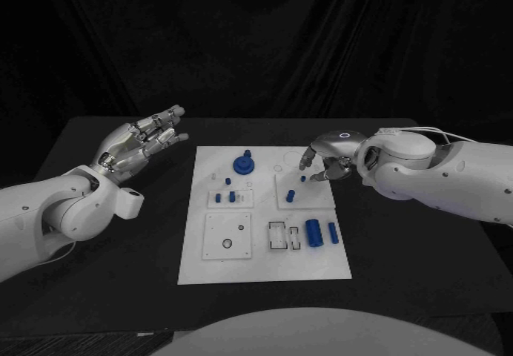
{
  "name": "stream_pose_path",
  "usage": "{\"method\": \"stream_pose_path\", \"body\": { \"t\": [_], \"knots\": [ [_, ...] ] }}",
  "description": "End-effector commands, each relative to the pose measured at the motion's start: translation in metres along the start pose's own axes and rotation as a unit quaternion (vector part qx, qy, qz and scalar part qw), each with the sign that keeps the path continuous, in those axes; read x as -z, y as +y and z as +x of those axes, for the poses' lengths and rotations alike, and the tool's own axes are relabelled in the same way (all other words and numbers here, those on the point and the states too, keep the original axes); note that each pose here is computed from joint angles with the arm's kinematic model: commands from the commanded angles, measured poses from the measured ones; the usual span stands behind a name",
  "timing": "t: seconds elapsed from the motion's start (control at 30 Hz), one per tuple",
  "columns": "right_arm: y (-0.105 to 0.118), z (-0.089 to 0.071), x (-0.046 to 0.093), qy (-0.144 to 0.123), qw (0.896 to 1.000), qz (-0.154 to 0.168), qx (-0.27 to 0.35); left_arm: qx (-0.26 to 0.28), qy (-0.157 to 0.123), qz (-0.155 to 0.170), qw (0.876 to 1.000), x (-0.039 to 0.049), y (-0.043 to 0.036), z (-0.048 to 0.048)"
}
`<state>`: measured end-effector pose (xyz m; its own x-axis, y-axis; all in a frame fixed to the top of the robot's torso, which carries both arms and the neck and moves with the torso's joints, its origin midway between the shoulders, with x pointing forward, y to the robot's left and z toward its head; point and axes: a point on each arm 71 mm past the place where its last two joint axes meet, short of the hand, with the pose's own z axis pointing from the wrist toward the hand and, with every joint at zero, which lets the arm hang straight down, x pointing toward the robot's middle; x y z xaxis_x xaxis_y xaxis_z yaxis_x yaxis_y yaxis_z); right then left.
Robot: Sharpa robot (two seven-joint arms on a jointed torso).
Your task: Assemble the parts on the task board
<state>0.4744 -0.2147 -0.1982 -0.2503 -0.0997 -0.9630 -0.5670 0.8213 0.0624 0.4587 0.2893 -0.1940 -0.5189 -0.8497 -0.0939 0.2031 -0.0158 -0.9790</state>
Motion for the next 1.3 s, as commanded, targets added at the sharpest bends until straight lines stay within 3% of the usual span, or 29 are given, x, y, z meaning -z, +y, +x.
{"method": "stream_pose_path", "body": {
  "t": [0.03,0.43,1.3],
  "knots": [
    [-0.001,0.001,-0.002,-0.01,1.0,-0.002,0.01,0.002,-0.012,0.104,0.995,0.0005,-0.0158,-0.0024],
    [0.002,0.012,-0.011,-0.015,0.999,-0.016,0.032,0.001,-0.013,0.103,0.995,0.001,-0.0155,-0.004],
    [0.0,0.034,-0.027,-0.002,0.999,-0.019,0.031,0.006,-0.007,0.098,0.995,-0.0016,-0.0129,-0.0056]
  ]
}}
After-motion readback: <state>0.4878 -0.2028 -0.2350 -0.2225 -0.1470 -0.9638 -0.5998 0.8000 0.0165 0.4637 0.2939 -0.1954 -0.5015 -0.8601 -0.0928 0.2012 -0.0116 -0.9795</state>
